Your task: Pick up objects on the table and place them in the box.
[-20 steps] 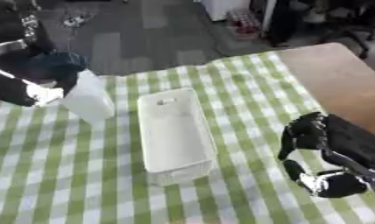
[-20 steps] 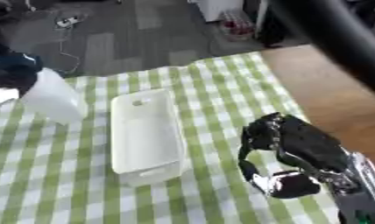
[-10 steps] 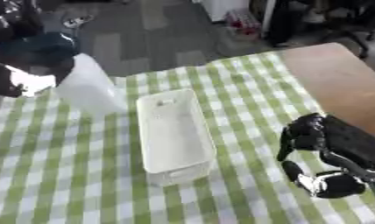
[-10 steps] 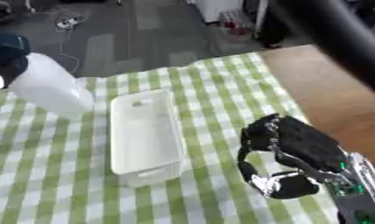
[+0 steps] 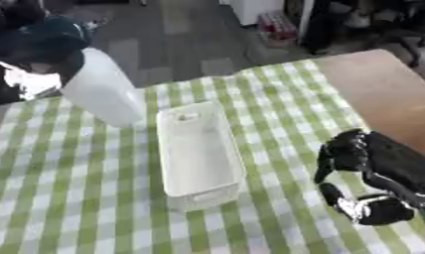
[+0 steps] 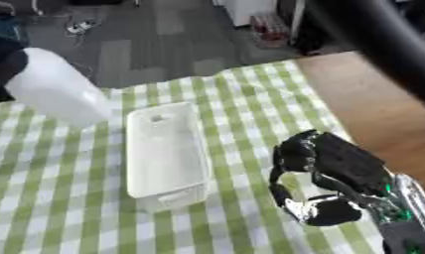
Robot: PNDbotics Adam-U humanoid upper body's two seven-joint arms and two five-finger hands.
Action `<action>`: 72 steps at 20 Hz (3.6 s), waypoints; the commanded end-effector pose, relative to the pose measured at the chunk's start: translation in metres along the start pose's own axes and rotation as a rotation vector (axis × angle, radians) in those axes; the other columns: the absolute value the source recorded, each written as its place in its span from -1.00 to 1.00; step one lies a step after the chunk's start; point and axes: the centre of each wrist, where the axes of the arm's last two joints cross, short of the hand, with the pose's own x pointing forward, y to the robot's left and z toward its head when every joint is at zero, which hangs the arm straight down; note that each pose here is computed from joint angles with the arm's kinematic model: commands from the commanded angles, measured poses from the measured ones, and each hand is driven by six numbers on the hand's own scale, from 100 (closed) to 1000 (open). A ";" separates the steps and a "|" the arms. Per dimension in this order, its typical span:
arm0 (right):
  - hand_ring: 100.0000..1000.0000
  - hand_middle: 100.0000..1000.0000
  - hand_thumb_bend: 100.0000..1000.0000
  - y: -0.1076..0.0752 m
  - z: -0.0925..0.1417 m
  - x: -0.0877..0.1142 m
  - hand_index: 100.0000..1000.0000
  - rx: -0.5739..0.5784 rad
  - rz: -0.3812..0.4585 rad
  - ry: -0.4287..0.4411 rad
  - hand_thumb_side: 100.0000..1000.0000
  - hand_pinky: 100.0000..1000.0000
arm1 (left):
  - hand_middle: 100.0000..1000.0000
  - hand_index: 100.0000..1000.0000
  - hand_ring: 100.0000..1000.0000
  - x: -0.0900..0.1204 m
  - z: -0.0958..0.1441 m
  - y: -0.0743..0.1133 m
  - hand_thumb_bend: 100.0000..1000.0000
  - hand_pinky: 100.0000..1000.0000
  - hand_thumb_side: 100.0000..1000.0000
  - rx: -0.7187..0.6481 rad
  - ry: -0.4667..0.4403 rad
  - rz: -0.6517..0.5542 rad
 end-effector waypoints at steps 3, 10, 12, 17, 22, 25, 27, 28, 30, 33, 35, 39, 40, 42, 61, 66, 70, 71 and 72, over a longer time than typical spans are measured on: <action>-0.24 -0.20 -1.00 -0.009 0.002 -0.002 0.00 0.012 0.033 -0.003 0.64 -0.38 | -1.00 -0.52 -1.00 0.001 0.006 0.025 -1.00 -1.00 0.05 0.039 0.014 -0.061; -0.24 -0.20 -1.00 -0.009 0.003 -0.002 0.00 0.014 0.035 -0.003 0.64 -0.38 | -1.00 -0.53 -1.00 0.005 0.005 0.030 -1.00 -1.00 0.05 0.056 -0.007 -0.061; -0.24 -0.20 -1.00 -0.009 0.003 -0.002 0.00 0.014 0.035 -0.004 0.64 -0.38 | -1.00 -0.53 -1.00 0.008 0.003 0.031 -1.00 -1.00 0.05 0.060 -0.024 -0.048; -0.24 -0.20 -1.00 -0.009 0.003 -0.002 0.00 0.016 0.034 -0.006 0.64 -0.38 | -1.00 -0.55 -1.00 0.018 -0.003 0.032 -1.00 -1.00 0.06 0.046 -0.095 0.011; -0.24 -0.20 -1.00 -0.011 0.001 -0.002 0.00 0.014 0.036 -0.019 0.64 -0.38 | -1.00 -0.56 -1.00 0.033 -0.009 0.032 -1.00 -1.00 0.07 0.070 -0.211 0.073; -0.24 -0.20 -1.00 -0.012 -0.001 -0.003 0.00 0.012 0.036 -0.027 0.64 -0.38 | -1.00 -0.57 -1.00 0.037 -0.014 0.032 -1.00 -1.00 0.07 0.098 -0.267 0.098; -0.25 -0.21 -1.00 -0.014 -0.002 -0.004 0.00 0.007 0.037 -0.035 0.63 -0.38 | -1.00 -0.57 -1.00 0.037 -0.017 0.031 -1.00 -1.00 0.08 0.103 -0.285 0.108; -0.25 -0.21 -1.00 -0.015 -0.003 -0.004 0.00 0.004 0.038 -0.040 0.63 -0.38 | -1.00 -0.56 -1.00 0.036 -0.018 0.029 -1.00 -1.00 0.08 0.102 -0.287 0.109; -0.25 -0.21 -1.00 -0.017 -0.003 -0.005 0.00 0.001 0.038 -0.049 0.63 -0.38 | -1.00 -0.57 -1.00 0.034 -0.019 0.027 -1.00 -1.00 0.08 0.099 -0.289 0.109; -0.25 -0.20 -1.00 -0.020 -0.005 -0.006 0.00 0.004 0.039 -0.056 0.63 -0.38 | -1.00 -0.57 -1.00 0.028 -0.021 0.024 -1.00 -1.00 0.08 0.102 -0.279 0.113; -0.25 -0.21 -1.00 -0.022 -0.006 -0.007 0.00 0.004 0.038 -0.062 0.63 -0.38 | -1.00 -0.56 -1.00 0.024 -0.021 0.022 -1.00 -1.00 0.09 0.102 -0.269 0.110; -0.25 -0.21 -1.00 -0.026 -0.008 -0.008 0.00 0.004 0.039 -0.073 0.63 -0.38 | -1.00 -0.56 -1.00 0.016 -0.023 0.016 -1.00 -1.00 0.10 0.100 -0.268 0.106; -0.25 -0.21 -1.00 -0.027 -0.008 -0.009 0.00 0.004 0.039 -0.077 0.63 -0.38 | -1.00 -0.49 -1.00 0.015 -0.023 0.015 -1.00 -1.00 0.22 0.102 -0.268 0.103; -0.25 -0.21 -1.00 -0.029 -0.009 -0.010 0.00 0.002 0.040 -0.083 0.62 -0.38 | -0.88 -0.17 -1.00 0.012 -0.024 0.013 -1.00 -1.00 0.64 0.128 -0.272 0.101; -0.24 -0.20 -1.00 -0.026 -0.003 -0.009 0.00 0.023 0.023 -0.053 0.63 -0.39 | 0.34 0.61 0.00 0.001 0.010 0.020 -0.88 -0.20 1.00 0.333 -0.222 -0.005; -0.24 -0.20 -1.00 -0.015 0.008 -0.007 -0.01 0.023 0.011 0.034 0.64 -0.39 | 0.26 0.47 -0.08 -0.002 0.039 0.004 -0.89 -0.43 1.00 0.408 -0.182 0.051; -0.26 -0.21 -1.00 -0.004 0.021 -0.003 -0.01 0.002 0.005 0.132 0.62 -0.40 | 0.22 0.45 -0.12 -0.008 0.054 -0.040 -0.89 -0.47 1.00 0.467 -0.169 0.161; -0.27 -0.22 -1.00 -0.002 0.025 -0.002 -0.01 -0.016 0.005 0.164 0.60 -0.40 | 0.18 0.42 -0.17 -0.007 0.058 -0.058 -0.89 -0.52 1.00 0.494 -0.154 0.203; -0.28 -0.22 -1.00 0.000 0.028 -0.001 -0.01 -0.035 0.007 0.190 0.60 -0.40 | 0.17 0.41 -0.18 -0.005 0.061 -0.075 -0.89 -0.52 1.00 0.515 -0.140 0.236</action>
